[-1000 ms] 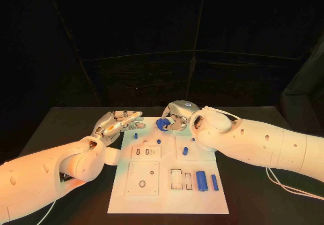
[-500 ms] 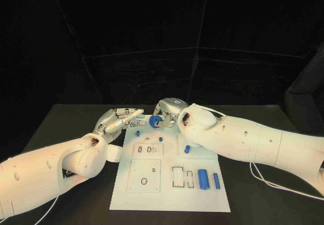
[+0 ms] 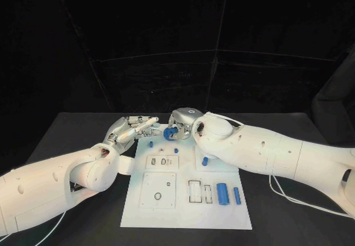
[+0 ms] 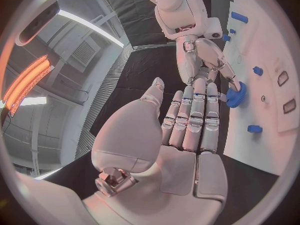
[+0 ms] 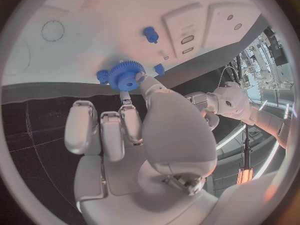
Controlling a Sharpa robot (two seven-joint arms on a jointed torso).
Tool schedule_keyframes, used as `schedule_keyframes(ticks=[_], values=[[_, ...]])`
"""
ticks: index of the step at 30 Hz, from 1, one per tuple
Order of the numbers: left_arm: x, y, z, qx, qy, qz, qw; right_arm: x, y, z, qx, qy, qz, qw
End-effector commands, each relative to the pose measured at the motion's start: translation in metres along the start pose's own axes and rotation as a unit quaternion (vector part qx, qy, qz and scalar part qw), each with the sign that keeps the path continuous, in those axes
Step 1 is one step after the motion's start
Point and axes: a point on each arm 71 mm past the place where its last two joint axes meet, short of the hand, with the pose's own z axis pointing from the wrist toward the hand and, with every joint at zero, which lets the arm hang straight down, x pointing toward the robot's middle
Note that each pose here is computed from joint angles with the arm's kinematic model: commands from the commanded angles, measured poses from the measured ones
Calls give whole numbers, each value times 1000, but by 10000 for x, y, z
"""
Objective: Assemble the parts on the task board
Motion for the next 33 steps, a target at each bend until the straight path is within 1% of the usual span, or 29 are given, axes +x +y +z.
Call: schedule_keyframes(ticks=[1,10,14,25,33], values=[[15,-17,8,5,7,0,1000,24,-4,10,3,21,-12,1000],[18,-17,10,5,7,-1,1000,56,-40,32,12,30,-20,999],[17,-16,10,5,7,0,1000,62,-57,41,15,29,-20,999],[16,-15,11,3,7,-1,1000,92,-26,28,2,49,-17,999],[15,-12,11,2,7,-1,1000,82,-56,-1,1,46,-14,999]])
